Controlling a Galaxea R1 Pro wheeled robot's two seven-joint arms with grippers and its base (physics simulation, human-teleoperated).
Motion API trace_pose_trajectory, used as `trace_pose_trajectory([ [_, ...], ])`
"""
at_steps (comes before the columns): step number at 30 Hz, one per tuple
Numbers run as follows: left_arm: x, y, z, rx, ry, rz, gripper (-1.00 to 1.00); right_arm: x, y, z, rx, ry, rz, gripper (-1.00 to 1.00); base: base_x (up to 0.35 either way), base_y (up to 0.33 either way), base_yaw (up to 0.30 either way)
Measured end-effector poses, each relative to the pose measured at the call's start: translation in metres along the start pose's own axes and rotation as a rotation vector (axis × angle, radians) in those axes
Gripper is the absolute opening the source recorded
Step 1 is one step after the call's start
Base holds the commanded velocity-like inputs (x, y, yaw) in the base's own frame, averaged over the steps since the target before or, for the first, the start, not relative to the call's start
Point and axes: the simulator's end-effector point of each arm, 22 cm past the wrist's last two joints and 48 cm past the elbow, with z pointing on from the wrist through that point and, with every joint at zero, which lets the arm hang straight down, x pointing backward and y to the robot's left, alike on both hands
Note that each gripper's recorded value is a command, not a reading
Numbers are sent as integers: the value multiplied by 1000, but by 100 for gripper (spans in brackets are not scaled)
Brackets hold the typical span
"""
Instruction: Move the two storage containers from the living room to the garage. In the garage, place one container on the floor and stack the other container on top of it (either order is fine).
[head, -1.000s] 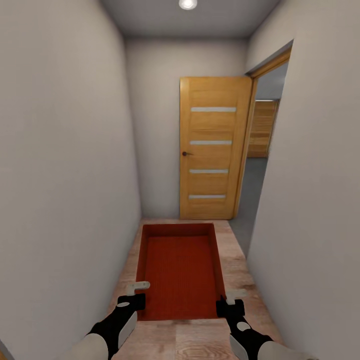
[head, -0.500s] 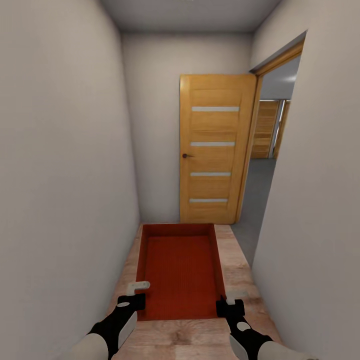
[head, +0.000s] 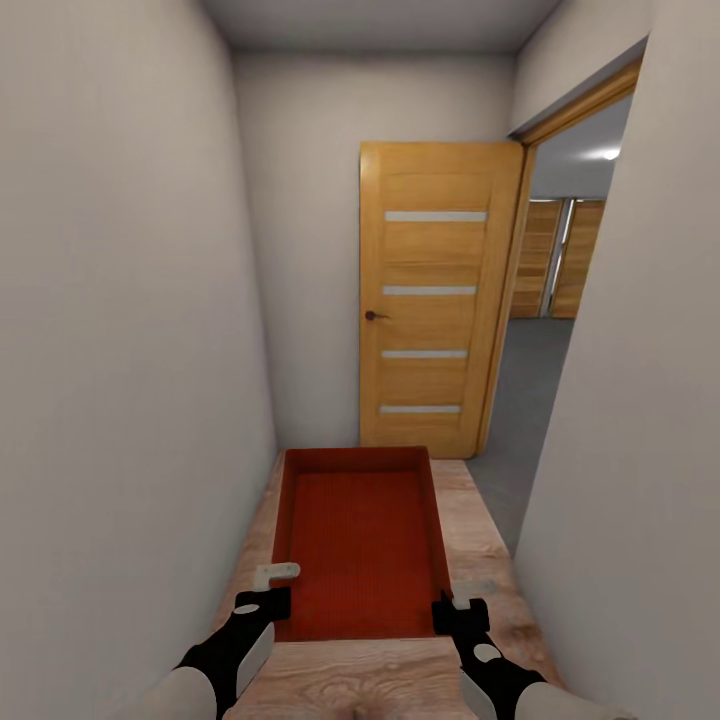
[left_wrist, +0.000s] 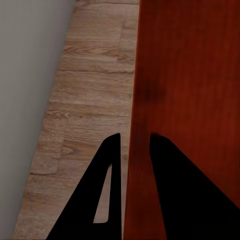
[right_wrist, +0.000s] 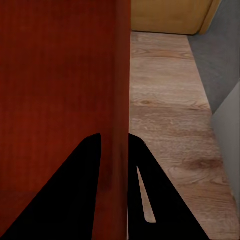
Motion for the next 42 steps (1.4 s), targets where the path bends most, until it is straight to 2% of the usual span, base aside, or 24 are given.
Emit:
trace_pose_trajectory([
  [42, 0, 0, 0, 0, 0, 0, -100, 0, 0, 0, 0, 0, 0, -100, 322, 0, 0],
])
